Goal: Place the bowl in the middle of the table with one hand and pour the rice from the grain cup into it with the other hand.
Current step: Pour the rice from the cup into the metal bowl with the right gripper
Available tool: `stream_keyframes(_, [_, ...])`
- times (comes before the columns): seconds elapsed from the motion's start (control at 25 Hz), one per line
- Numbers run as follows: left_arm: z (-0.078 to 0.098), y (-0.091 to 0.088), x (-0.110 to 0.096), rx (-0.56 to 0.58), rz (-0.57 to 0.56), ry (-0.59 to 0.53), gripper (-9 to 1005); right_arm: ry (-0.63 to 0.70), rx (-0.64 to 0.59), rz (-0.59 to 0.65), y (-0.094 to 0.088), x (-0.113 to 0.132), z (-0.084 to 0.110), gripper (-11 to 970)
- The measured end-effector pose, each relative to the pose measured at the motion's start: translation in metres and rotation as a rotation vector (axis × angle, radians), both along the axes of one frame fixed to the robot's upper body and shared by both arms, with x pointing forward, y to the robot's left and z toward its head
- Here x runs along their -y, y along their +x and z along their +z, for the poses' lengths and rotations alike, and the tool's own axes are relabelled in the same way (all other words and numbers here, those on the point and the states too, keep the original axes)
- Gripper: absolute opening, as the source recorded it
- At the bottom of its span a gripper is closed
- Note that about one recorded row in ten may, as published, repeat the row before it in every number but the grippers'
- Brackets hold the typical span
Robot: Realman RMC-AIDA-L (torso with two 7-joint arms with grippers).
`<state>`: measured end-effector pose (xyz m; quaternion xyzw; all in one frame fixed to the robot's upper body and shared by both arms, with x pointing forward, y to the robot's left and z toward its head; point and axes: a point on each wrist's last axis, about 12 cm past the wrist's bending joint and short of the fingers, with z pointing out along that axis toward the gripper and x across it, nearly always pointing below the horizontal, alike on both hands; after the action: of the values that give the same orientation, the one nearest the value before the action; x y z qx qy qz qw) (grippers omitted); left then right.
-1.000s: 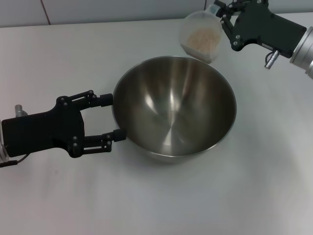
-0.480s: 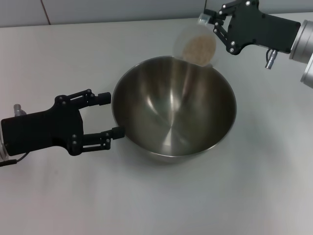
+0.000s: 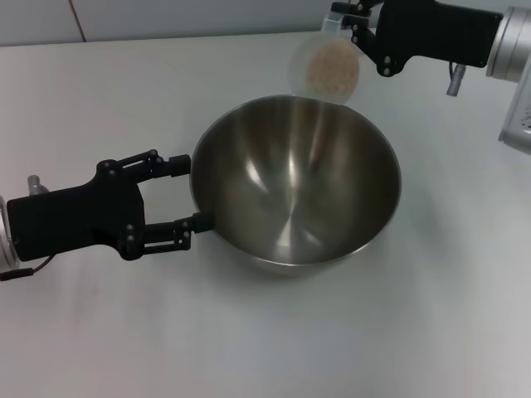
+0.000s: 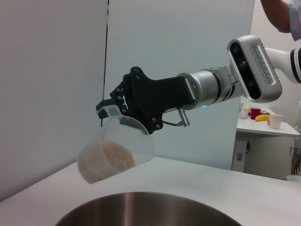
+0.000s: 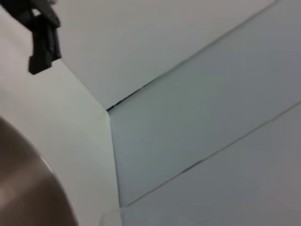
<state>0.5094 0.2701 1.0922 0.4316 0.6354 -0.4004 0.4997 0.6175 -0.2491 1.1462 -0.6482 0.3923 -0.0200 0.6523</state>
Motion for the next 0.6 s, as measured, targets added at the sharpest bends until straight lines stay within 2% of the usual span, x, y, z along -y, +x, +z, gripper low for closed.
stream_keyframes(0.44, [0.001,0.003,0.001,0.017,0.002,0.011,827,-0.152,0.086,0.068,-0.001,-0.01,-0.001,10])
stream_keyframes(0.6, [0.001,0.005,0.001,0.019,0.009,0.016,827,-0.216,0.181,0.074,0.001,-0.014,-0.003,11])
